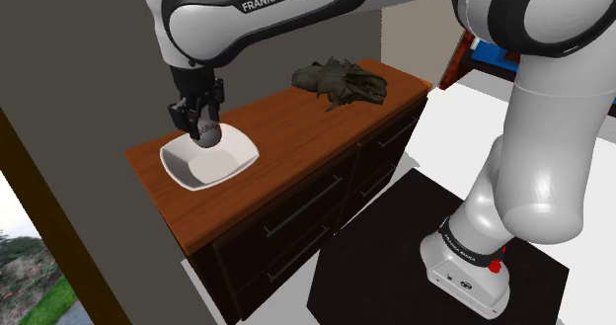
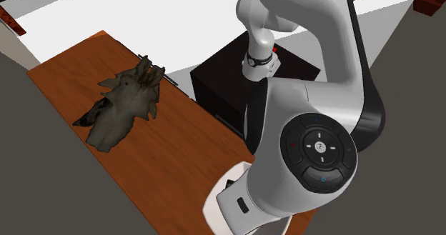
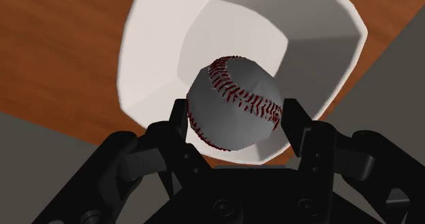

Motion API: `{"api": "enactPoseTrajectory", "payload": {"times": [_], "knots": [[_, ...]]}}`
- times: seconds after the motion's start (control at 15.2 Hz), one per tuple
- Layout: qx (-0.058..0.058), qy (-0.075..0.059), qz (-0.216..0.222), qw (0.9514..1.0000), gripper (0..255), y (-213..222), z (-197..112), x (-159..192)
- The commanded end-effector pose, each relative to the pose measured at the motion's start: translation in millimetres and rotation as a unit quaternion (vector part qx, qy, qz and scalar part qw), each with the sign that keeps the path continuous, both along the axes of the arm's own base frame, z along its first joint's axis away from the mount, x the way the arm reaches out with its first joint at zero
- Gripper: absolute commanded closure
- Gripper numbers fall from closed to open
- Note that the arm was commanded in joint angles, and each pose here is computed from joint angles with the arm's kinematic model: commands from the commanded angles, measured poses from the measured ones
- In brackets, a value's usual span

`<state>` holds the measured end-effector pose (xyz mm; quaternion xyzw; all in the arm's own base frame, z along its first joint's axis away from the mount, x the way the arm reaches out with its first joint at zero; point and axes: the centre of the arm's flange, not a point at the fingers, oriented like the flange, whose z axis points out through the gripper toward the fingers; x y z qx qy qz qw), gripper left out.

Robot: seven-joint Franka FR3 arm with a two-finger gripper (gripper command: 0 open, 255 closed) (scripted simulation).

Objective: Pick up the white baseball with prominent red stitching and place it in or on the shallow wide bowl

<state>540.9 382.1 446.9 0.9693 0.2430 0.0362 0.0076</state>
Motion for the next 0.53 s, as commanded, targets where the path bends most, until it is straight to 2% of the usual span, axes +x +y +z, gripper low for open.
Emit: {"api": "enactPoseTrajectory", "payload": {"times": [0.0, 0.46], "knots": [[0.000, 0.000, 0.000, 1.0000, 255, 0.4, -10.1, -0.8], [0.000, 0.000, 0.000, 1.0000, 255, 0.4, -42.4, -0.9]]}}
